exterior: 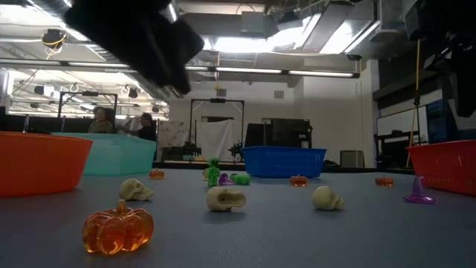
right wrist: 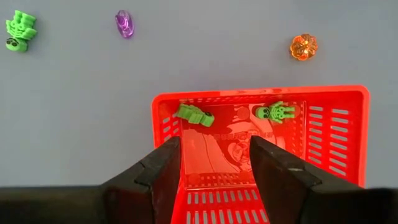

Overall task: Sort Halloween decoration
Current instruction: Put the white skull toy into the green bin

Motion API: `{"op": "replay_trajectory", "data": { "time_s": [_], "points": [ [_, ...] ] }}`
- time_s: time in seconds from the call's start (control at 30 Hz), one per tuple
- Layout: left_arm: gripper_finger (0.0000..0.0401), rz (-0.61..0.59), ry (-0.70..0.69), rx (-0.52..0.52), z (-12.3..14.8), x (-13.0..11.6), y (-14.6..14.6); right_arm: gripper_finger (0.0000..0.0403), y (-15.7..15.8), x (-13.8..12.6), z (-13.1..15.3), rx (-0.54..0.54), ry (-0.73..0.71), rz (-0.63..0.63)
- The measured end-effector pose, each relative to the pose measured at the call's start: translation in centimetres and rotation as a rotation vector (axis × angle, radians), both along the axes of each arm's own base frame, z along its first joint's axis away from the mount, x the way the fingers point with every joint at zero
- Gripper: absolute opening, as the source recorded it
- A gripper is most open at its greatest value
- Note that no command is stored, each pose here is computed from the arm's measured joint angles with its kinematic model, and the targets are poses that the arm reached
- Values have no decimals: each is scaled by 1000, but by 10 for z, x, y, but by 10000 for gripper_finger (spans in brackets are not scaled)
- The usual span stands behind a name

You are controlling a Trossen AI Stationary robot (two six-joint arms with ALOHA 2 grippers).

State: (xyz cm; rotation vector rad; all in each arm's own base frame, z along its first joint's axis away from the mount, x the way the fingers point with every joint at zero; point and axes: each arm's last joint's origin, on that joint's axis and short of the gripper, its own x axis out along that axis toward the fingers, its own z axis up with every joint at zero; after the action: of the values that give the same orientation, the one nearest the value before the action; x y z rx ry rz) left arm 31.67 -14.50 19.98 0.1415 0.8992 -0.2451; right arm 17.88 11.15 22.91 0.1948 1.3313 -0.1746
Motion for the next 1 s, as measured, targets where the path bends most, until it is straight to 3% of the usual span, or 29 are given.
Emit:
{"op": "replay_trajectory", "data": {
  "time_s": [0.23,1.0],
  "points": [
    [147,42,49,11,-12,-2,-6,189,1,2,0,13,-20,0],
    [147,14,219,44,-64,5,-11,189,2,2,1,17,-27,0]
  ]
}}
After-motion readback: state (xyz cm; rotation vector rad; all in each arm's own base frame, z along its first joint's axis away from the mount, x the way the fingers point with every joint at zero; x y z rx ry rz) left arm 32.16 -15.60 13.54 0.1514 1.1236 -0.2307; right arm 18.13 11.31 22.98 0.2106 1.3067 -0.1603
